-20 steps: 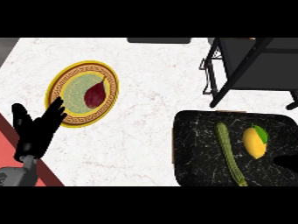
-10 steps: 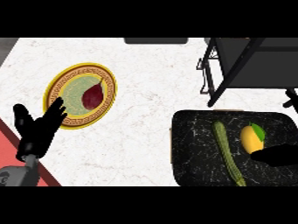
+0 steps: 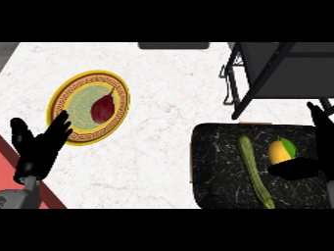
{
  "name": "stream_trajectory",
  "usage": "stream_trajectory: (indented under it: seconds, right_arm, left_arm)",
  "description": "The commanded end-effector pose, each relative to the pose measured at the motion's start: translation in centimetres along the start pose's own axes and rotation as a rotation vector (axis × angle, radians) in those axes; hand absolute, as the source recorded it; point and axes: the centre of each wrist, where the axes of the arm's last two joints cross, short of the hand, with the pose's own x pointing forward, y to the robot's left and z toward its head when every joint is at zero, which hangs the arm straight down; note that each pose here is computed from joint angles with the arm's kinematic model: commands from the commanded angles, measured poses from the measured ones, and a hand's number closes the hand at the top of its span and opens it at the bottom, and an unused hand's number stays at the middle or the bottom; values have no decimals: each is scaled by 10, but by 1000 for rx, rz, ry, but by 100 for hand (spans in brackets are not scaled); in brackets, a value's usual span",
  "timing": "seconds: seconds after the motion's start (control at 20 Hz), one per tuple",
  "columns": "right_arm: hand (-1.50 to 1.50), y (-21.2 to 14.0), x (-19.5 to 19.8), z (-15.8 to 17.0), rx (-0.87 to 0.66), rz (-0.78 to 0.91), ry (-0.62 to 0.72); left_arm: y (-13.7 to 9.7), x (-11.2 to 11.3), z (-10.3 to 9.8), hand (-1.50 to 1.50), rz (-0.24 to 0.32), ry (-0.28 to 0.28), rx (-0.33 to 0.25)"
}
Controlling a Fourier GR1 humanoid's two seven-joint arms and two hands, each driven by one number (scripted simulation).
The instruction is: Pick the lemon from the tray and place it in the tiered shelf
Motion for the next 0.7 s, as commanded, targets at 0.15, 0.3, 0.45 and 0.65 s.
stream_trajectory:
  seconds: [0.15, 0.3, 0.45, 0.65]
  right_arm:
    - [-150, 22, -7, 5, -11, 46, 113]
    - [-150, 27, 7, -23, -27, 60, 148]
    - [-150, 41, -22, -16, -30, 79, 165]
    - [-150, 37, -16, -43, -64, 100, 159]
  left_arm:
    - [-5, -19, -3, 0, 33, 41, 7]
    - [-21, -29, -1, 0, 29, 33, -13]
    - [-2, -31, 6, 0, 22, 32, 11]
    - [-7, -32, 1, 0, 6, 41, 7]
